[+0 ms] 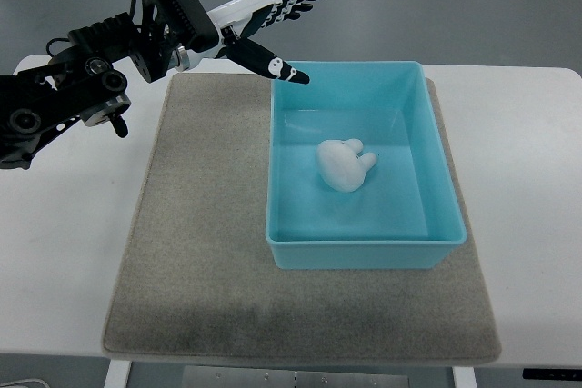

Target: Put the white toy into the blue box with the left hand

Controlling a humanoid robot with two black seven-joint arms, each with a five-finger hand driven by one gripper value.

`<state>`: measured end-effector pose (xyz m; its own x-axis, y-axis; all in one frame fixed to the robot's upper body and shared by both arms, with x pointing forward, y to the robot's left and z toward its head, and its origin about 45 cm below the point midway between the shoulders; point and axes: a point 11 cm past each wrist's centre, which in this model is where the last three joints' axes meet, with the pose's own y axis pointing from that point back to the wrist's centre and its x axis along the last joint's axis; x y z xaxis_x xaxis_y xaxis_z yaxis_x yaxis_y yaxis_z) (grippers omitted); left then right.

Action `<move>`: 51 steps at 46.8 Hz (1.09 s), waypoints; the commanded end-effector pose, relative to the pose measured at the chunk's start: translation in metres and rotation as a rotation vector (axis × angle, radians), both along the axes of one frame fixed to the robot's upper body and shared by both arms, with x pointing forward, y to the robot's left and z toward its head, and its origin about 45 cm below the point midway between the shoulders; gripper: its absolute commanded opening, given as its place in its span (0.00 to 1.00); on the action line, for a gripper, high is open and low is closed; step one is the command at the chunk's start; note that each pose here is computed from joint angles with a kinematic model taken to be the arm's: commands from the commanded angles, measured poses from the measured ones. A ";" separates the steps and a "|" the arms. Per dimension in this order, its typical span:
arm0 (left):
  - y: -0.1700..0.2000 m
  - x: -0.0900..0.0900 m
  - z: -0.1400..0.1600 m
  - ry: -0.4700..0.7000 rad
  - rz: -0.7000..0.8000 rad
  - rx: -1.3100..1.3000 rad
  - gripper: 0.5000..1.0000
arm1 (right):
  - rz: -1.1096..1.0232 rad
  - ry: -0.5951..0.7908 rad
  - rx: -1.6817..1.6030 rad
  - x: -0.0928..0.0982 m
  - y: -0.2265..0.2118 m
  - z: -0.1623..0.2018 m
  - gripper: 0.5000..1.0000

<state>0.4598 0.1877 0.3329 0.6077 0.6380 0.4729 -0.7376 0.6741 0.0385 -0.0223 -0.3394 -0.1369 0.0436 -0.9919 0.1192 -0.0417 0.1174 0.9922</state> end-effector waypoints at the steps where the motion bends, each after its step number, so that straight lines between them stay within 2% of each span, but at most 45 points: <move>1: 0.017 0.008 0.000 0.073 0.039 -0.081 1.00 | 0.000 0.000 0.000 0.000 0.000 0.000 0.87; 10: 0.070 0.026 -0.004 0.220 0.095 -0.232 1.00 | 0.000 0.000 0.000 0.000 0.000 0.000 0.87; 22: 0.112 0.028 -0.008 0.327 0.087 -0.400 1.00 | 0.000 0.000 0.000 0.000 0.000 0.000 0.87; 26: 0.131 0.030 -0.013 0.346 0.149 -0.439 1.00 | 0.000 0.000 0.000 0.000 0.000 0.000 0.87; 40: 0.165 0.016 -0.056 0.561 0.285 -0.658 1.00 | 0.000 0.000 0.000 0.000 0.000 0.000 0.87; 51: 0.172 0.003 -0.081 0.725 0.319 -0.755 1.00 | 0.000 0.000 0.000 0.000 0.000 0.000 0.87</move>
<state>0.4655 0.3575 0.2568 0.3557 0.7994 -0.4841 -0.8544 0.4881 0.1781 -0.0223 -0.3394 -0.1369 0.0436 -0.9919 0.1192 -0.0416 0.1174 0.9922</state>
